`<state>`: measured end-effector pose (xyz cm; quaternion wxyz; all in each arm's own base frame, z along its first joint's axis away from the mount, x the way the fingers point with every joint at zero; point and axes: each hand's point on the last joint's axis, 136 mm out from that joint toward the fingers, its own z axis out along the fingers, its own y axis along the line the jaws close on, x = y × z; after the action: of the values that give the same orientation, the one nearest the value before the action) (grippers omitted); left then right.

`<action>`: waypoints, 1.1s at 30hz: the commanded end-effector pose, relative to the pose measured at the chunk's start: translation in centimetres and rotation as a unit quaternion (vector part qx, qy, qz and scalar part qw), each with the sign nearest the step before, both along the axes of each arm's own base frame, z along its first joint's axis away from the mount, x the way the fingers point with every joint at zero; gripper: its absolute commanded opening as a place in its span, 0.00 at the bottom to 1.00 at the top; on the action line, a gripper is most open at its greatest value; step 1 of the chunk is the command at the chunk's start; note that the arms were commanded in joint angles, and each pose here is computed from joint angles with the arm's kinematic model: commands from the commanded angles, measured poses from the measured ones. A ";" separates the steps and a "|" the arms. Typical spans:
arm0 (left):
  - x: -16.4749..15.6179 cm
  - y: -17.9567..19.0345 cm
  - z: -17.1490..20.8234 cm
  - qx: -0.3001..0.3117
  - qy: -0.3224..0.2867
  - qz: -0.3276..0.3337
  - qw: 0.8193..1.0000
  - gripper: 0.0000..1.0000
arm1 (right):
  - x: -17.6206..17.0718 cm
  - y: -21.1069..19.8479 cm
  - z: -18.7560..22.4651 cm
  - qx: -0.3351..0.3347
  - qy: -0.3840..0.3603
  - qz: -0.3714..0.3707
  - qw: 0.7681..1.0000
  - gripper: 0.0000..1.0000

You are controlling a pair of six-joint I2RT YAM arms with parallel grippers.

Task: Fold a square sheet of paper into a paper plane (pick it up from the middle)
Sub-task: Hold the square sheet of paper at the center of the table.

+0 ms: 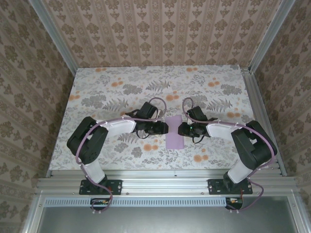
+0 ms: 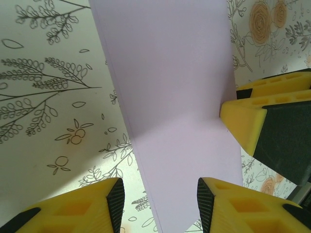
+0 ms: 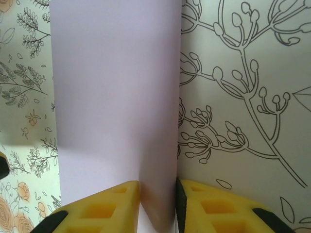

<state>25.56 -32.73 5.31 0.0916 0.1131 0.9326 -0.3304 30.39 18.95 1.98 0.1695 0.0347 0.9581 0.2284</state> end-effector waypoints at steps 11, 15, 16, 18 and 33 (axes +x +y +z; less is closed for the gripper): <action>1.2 1.2 2.1 -0.002 -0.026 0.006 1.000 0.47 | 0.2 0.0 -0.1 -0.018 0.006 0.027 0.999 0.31; 1.3 1.3 2.2 -0.003 -0.026 0.008 1.000 0.47 | 0.2 0.0 -0.2 -0.019 0.010 0.023 1.000 0.32; 1.2 1.4 2.1 -0.003 -0.025 0.008 1.000 0.47 | 0.2 0.0 -0.3 -0.019 0.011 0.021 1.000 0.32; 1.2 1.4 2.2 -0.005 -0.026 0.009 1.000 0.47 | 0.2 0.1 -0.4 -0.014 0.012 0.021 1.000 0.32; 1.1 1.3 1.8 -0.007 -0.022 0.009 1.000 0.47 | -0.4 -0.1 -0.7 -0.033 0.016 0.050 0.998 0.29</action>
<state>26.53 -31.75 6.55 0.1071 0.1064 0.9308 -0.3330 30.56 19.08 1.94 0.1626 -0.0043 0.9631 0.2145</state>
